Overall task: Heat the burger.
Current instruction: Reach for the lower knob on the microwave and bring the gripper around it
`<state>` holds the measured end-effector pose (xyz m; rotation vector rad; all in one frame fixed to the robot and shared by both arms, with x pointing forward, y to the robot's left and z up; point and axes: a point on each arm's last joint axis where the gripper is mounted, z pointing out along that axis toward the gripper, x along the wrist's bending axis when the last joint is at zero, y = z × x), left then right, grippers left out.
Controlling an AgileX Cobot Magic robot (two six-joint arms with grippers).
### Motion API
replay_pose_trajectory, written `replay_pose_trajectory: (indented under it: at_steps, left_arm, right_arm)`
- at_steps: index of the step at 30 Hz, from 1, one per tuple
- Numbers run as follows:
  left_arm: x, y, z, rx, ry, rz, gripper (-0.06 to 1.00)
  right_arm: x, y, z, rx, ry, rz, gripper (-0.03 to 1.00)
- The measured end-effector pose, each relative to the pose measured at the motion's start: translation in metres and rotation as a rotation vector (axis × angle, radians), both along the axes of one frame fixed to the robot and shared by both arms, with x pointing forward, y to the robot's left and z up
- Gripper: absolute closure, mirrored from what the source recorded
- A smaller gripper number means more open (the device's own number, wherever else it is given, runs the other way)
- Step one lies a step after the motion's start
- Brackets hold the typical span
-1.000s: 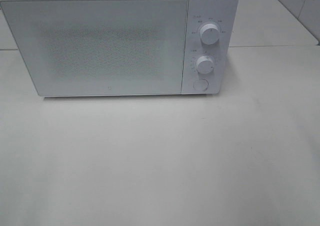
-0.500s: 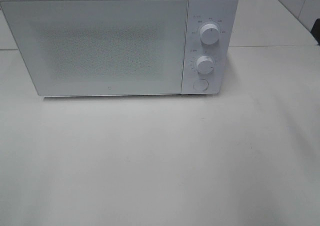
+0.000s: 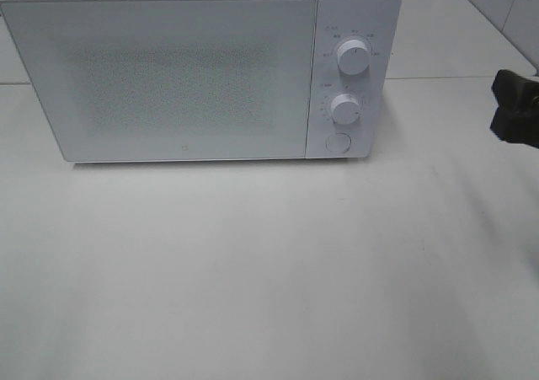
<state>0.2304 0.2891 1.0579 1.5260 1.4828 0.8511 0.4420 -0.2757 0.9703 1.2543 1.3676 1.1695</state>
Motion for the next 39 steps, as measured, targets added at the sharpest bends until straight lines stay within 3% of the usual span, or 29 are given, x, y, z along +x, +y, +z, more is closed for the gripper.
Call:
replay_pose_trajectory:
  at_steps: [11, 18, 31, 39]
  left_arm:
    - [0.0, 0.0, 0.0, 0.0, 0.0, 0.0, -0.05]
    - [0.0, 0.0, 0.0, 0.0, 0.0, 0.0, -0.05]
    - [0.0, 0.0, 0.0, 0.0, 0.0, 0.0, -0.05]
    - [0.0, 0.0, 0.0, 0.0, 0.0, 0.0, -0.05]
  right_arm:
    - [0.003, 0.042, -0.026, -0.054, 0.005, 0.014, 0.21]
    - [-0.009, 0.07, -0.048, -0.079, 0.104, 0.041, 0.21]
    - [0.004, 0.114, -0.05, -0.106, 0.093, 0.044, 0.21]
    - [0.02, 0.132, -0.049, -0.063, 0.08, 0.0, 0.21]
